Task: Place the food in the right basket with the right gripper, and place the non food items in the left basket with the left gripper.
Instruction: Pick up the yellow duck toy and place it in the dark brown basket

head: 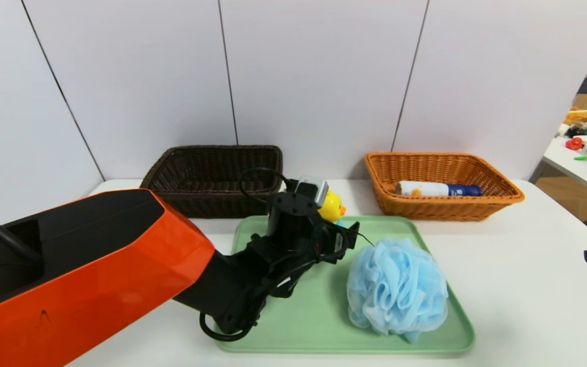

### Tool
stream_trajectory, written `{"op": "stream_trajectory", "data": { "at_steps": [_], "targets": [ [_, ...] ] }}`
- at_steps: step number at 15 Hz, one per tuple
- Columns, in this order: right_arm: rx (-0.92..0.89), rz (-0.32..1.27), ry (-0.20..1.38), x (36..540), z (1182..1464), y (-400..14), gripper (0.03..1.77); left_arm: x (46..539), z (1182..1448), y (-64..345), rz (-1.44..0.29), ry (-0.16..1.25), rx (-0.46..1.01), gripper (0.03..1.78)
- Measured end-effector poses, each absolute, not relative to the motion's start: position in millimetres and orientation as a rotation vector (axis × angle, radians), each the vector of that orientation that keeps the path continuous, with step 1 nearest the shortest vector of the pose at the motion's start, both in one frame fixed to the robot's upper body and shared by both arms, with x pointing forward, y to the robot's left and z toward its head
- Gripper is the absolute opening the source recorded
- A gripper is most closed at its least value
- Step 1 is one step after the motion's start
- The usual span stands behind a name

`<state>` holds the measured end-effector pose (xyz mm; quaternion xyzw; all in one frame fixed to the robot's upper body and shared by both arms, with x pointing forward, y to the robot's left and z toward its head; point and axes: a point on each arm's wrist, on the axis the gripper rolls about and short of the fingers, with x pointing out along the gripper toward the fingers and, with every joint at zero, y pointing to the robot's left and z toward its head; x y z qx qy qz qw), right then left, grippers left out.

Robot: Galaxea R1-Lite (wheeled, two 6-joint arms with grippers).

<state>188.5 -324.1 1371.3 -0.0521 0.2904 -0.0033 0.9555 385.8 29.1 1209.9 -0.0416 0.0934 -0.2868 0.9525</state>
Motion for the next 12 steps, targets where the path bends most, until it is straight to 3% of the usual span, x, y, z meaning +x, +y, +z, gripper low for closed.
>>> {"op": "stream_trajectory", "data": {
  "at_steps": [12],
  "targets": [
    [-0.113,0.014,0.576,180.0,1370.9,-323.8,1.7,389.3,1194.3,28.1,-0.554,0.162,-0.097,1.69]
  ]
}}
